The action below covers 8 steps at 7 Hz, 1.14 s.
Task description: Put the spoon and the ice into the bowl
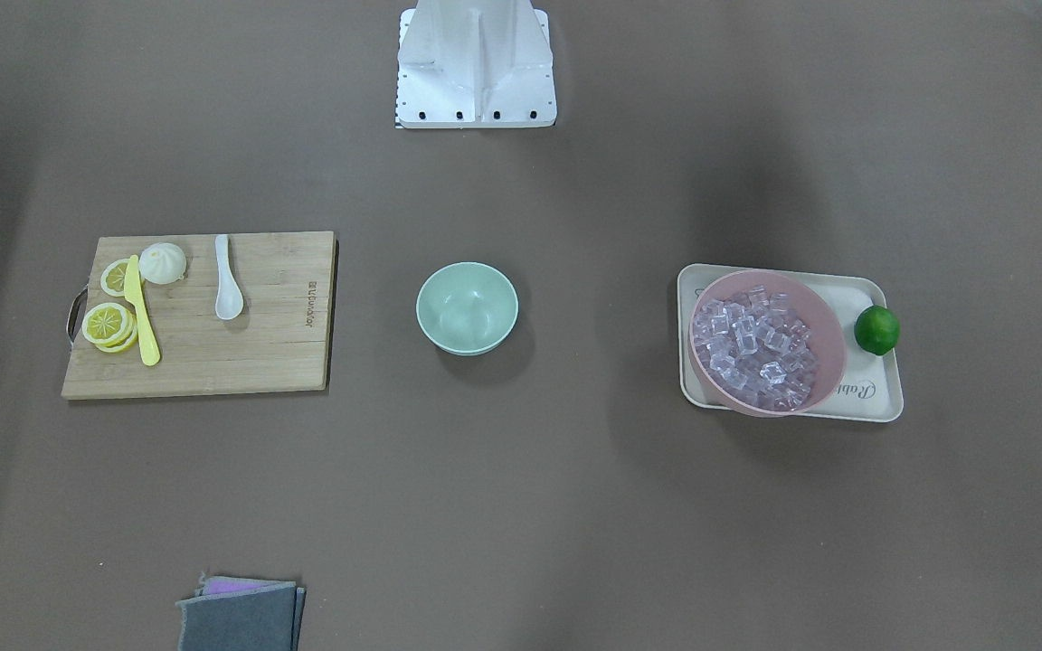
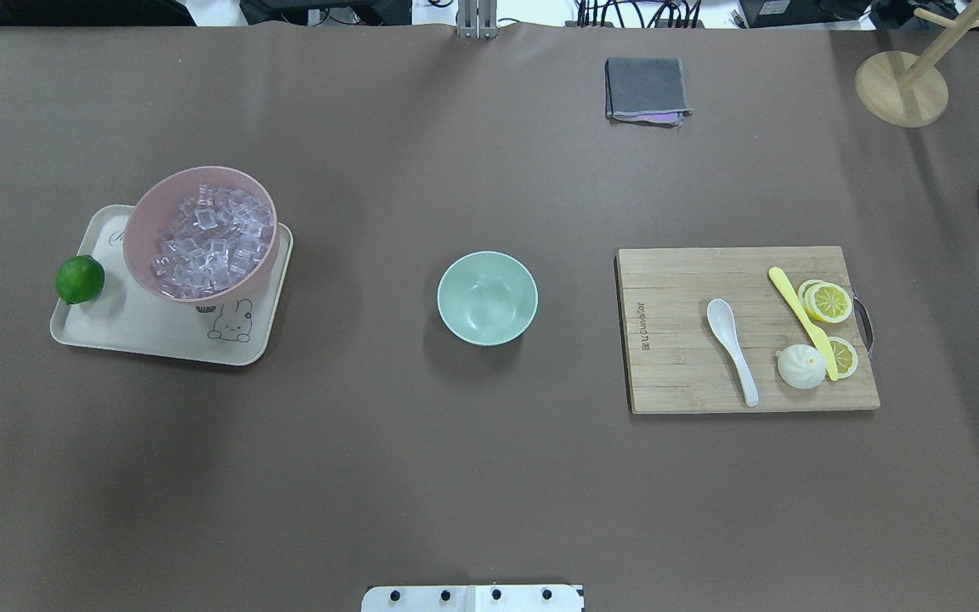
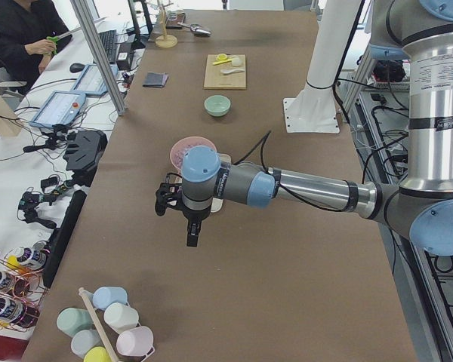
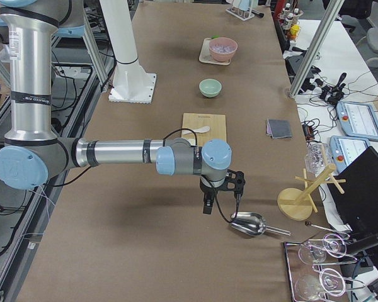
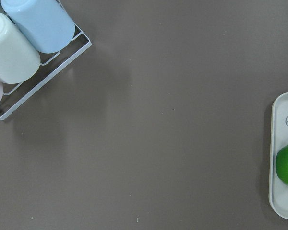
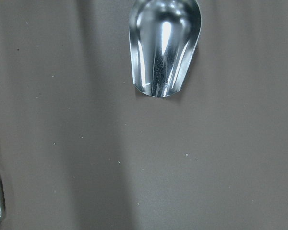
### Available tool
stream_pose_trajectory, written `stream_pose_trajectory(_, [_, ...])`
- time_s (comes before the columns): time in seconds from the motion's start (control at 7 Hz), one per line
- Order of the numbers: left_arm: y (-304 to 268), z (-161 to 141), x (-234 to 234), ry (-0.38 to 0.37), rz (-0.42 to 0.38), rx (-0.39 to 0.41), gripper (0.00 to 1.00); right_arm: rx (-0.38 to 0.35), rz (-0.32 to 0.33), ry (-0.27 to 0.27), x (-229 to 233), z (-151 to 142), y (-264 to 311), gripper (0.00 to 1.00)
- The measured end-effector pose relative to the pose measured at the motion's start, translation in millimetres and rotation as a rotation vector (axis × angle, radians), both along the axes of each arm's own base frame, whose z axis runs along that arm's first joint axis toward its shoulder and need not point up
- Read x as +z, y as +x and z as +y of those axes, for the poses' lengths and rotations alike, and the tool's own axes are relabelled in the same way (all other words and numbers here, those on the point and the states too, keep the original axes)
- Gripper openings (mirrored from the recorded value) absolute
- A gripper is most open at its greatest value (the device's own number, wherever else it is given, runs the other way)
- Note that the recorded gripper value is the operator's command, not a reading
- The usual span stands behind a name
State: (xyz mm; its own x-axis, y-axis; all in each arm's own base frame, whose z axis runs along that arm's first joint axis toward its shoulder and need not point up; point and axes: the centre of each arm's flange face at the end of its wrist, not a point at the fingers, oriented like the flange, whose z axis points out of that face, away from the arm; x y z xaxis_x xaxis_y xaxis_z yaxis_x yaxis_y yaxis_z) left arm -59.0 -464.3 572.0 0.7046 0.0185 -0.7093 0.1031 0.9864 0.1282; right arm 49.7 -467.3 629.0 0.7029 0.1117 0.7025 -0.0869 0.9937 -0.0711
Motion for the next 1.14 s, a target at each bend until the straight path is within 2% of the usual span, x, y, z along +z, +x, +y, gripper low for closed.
stream_pose_trajectory(0.43, [-0.2,5.6,1.1,0.007,0.003,0.001,0.98,-0.002,-0.011,-0.004,0.3,0.0,-1.5,1.0])
stream_pose_trajectory(1.14, [-0.9,7.3,17.7,-0.023,-0.005,0.001,0.98,-0.002,-0.015,0.004,-3.3,-1.1,-2.2,1.0])
